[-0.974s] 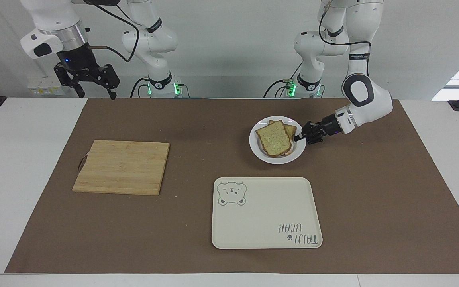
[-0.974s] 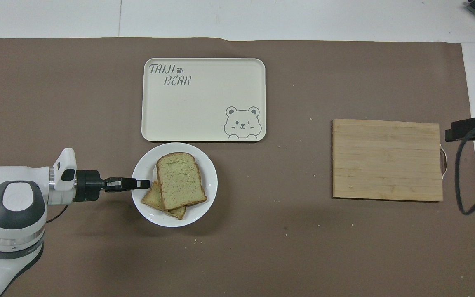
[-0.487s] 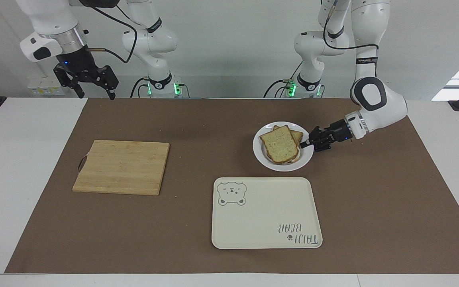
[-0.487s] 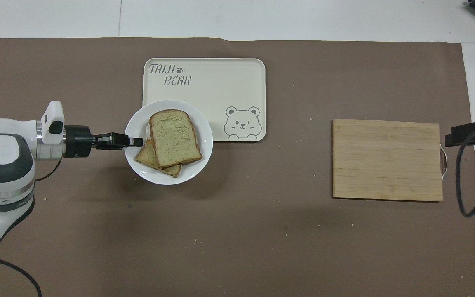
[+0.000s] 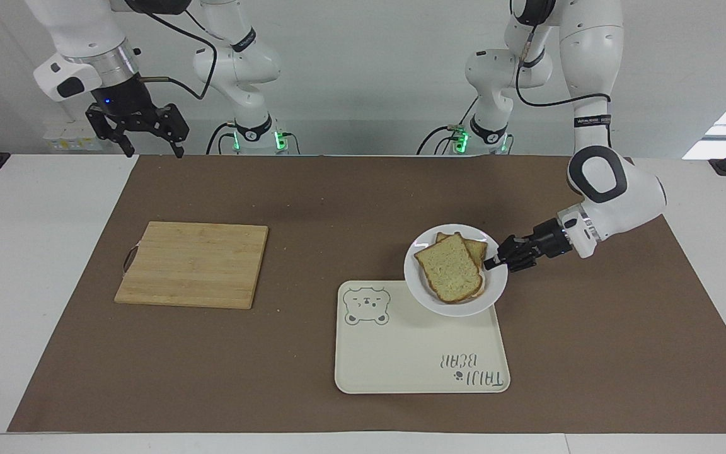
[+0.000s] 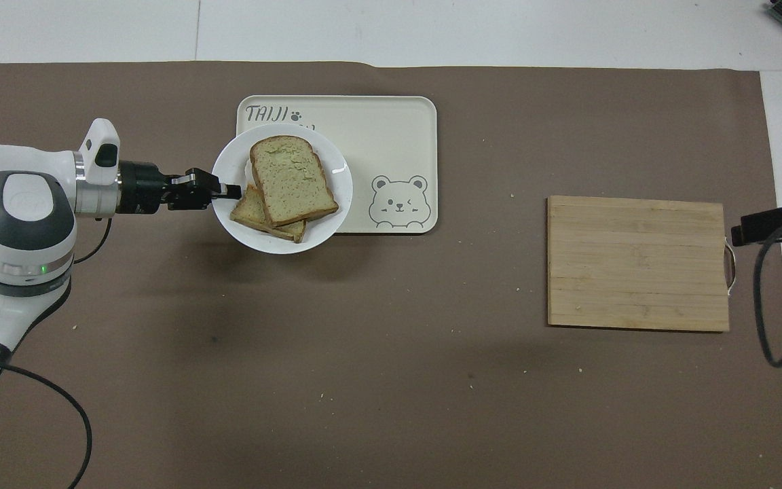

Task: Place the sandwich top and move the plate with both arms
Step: 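Slide the plate with the left gripper onto the bear tray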

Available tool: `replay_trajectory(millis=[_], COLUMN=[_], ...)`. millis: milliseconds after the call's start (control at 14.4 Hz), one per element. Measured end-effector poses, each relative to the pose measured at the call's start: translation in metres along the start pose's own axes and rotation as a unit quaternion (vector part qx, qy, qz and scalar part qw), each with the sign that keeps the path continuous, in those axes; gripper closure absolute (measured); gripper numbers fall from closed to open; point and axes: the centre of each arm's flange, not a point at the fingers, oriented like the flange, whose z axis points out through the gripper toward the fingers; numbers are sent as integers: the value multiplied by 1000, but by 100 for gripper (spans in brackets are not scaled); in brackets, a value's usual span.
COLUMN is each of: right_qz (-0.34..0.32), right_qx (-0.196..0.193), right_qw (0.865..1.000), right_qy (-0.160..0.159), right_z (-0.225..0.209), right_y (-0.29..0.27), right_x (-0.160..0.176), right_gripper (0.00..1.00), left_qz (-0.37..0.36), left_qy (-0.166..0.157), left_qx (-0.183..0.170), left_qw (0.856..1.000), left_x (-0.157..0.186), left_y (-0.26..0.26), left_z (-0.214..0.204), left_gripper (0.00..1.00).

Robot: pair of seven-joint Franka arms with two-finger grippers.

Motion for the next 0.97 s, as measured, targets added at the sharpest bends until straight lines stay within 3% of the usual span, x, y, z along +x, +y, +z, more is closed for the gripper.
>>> replay_trajectory(millis=[487,974], right_qz=[-3,-3], right_qx=[0,0], right_qw=[1000,1000], right_qy=[1,1], right_z=[0,0], right_y=[-2,-2], right_x=[0,0], right_gripper=[0,0], left_qz=[1,16], left_qy=[31,64], left_qx=[23,60], left_qw=[999,996], left_x=[28,21], left_y=[-11,11], left_z=[55,111], left_gripper=[91,91])
